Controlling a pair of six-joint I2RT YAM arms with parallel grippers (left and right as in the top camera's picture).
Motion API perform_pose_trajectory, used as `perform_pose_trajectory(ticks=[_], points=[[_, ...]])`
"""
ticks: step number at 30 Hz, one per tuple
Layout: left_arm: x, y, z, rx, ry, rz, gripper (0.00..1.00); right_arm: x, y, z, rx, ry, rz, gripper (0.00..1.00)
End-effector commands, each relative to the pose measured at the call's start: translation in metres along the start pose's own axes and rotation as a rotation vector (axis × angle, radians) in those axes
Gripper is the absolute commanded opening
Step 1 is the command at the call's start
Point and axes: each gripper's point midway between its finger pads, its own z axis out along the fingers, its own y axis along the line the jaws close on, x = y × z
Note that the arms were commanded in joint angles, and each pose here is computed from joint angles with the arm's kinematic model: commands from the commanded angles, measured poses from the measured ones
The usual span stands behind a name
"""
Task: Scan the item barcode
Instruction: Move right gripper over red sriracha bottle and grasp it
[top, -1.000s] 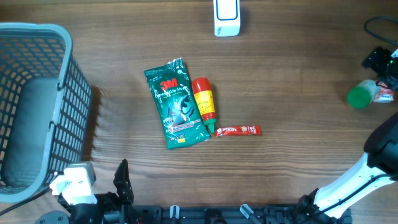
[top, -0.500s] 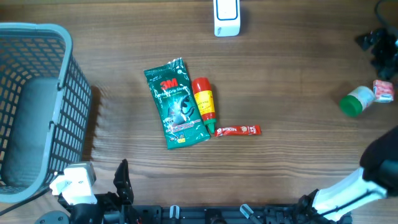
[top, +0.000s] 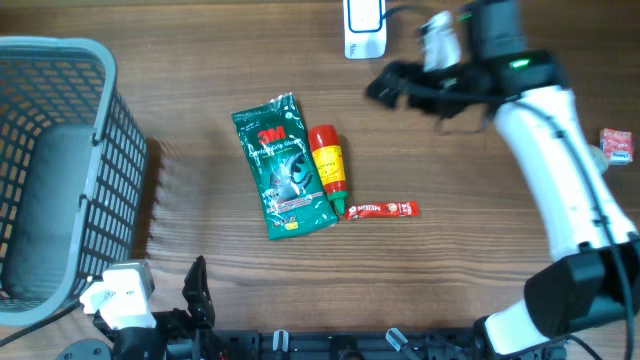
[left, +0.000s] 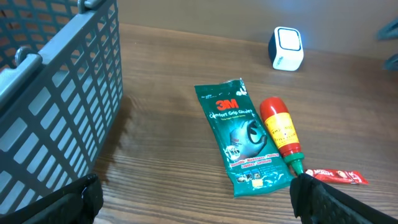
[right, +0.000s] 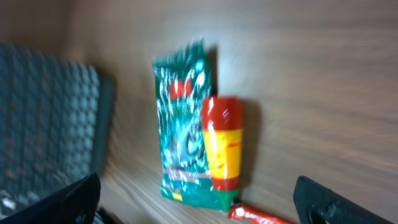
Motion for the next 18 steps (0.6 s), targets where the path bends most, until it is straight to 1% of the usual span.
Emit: perform_pose_trajectory(ticks=[1,3,5,7,10,11,12,13,14,18], points=[[-0.001,-0.002,-0.001,0.007,-0.01,-0.014,1.0,0.048,0.015,0.05,0.096,0.104,-0.132,1.0],[-0.001,-0.002,-0.001,0.008,-0.01,-0.014,1.0,0.072,0.021,0.085,0.11,0.119,-0.217,1.0],[-0.001,-0.002,-0.001,0.008,-0.01,-0.014,1.0,0.085,0.016,0.113,0.168,0.089,-0.28,1.0],[-0.001,-0.002,-0.001,0.008,-0.01,-0.014,1.0,0.083,0.001,0.13,0.295,0.0,-0.274,1.0],[-0.001,-0.002,-0.001,0.007,-0.01,-0.014,1.0,0.065,-0.027,0.134,0.505,-0.142,-0.236,1.0],[-0.001,-0.002,-0.001,0.007,-0.01,-0.014,1.0,0.063,-0.033,0.136,0.533,-0.154,-0.235,1.0],[-0.001,-0.002,-0.001,0.007,-0.01,-0.014,1.0,0.064,-0.037,0.142,0.542,-0.149,-0.235,0.98],[-0.001,-0.002,-0.001,0.008,-0.01,-0.014,1.0,0.066,-0.041,0.148,0.548,-0.138,-0.236,0.94],[-0.001,-0.002,-0.001,0.008,-0.01,-0.014,1.0,0.068,-0.044,0.153,0.552,-0.128,-0.237,0.93],[-0.001,-0.002,-0.001,0.007,-0.01,-0.014,1.0,0.087,-0.053,0.179,0.58,-0.05,-0.332,0.92]])
